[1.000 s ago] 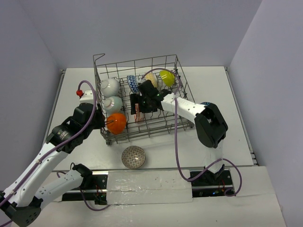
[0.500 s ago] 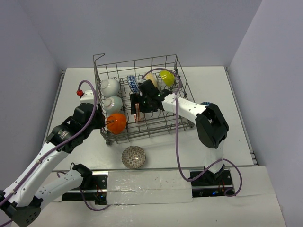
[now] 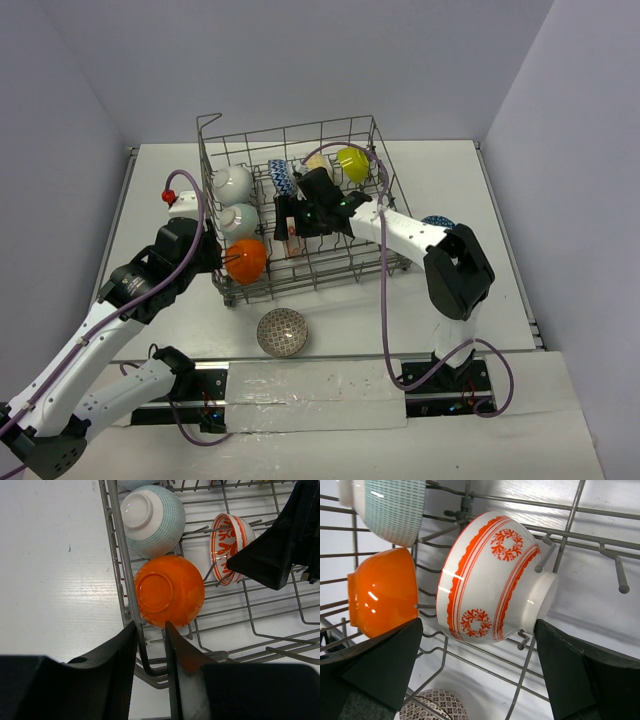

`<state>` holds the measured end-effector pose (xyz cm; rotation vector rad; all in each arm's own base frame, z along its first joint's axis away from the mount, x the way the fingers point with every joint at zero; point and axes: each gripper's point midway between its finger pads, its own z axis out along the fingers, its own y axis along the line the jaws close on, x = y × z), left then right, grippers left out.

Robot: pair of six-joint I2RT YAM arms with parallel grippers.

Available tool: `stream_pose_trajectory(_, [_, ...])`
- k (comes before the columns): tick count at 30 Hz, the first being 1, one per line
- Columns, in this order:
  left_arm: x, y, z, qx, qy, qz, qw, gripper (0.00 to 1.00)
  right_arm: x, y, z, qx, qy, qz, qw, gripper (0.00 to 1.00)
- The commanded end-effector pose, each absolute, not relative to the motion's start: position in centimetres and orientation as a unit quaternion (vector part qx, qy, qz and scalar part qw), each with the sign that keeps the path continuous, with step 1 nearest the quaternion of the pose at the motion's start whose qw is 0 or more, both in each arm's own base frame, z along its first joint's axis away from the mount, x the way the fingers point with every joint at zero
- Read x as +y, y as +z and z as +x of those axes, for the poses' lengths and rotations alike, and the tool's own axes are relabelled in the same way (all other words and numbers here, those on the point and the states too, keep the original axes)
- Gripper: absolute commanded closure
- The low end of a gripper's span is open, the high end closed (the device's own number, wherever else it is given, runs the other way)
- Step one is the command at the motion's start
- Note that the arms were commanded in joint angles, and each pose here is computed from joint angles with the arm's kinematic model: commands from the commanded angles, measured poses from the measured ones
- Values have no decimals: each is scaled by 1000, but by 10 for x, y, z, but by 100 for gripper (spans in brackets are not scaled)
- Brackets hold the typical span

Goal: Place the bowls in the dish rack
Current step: Move the bowl to the dish rack.

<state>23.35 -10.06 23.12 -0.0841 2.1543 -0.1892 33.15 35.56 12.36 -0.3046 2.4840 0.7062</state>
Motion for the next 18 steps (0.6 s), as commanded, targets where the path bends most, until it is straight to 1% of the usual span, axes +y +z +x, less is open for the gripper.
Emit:
stream_pose_trajectory(1, [-122,234,231,877,-119,-4,466,67,380,171,326,882,342,-125,300,0])
stream_pose_trajectory(18, [-122,234,231,877,-119,-4,466,68,388,181,319,871,368,-134,297,0])
